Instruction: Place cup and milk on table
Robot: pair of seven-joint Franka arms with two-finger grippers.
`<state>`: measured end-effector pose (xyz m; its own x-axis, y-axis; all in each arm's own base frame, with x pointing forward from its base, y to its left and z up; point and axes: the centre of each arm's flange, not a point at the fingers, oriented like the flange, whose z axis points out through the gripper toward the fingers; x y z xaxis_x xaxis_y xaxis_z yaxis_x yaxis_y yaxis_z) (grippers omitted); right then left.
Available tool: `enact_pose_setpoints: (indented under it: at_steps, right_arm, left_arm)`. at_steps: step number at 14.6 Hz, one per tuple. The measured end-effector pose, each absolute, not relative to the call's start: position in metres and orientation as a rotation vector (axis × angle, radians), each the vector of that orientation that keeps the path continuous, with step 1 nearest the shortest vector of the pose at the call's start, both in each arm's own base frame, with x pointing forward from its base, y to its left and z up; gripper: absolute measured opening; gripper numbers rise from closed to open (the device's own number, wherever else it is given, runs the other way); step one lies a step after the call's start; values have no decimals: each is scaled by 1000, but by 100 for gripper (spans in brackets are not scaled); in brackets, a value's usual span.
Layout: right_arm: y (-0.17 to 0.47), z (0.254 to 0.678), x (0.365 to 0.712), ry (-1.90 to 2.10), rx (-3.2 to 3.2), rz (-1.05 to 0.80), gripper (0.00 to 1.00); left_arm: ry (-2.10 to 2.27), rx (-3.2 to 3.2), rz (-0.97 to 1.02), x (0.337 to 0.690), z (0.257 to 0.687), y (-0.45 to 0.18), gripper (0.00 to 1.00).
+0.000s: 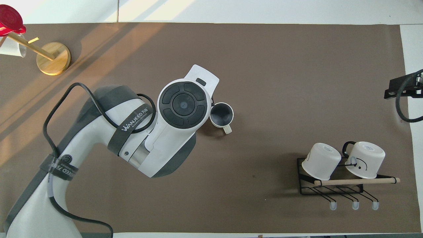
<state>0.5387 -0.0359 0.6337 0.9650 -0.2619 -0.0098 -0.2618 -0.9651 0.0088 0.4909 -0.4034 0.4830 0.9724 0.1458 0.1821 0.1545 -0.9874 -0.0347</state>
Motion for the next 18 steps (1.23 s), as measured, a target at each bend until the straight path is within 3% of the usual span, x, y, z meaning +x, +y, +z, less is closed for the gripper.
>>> enact_pose_setpoints:
  at_steps: [18]
  right_arm:
    - [-35, 634, 540, -337, 3112, -27, 100]
  left_arm:
    - [-193, -3085, -284, 483, 459, -412, 41]
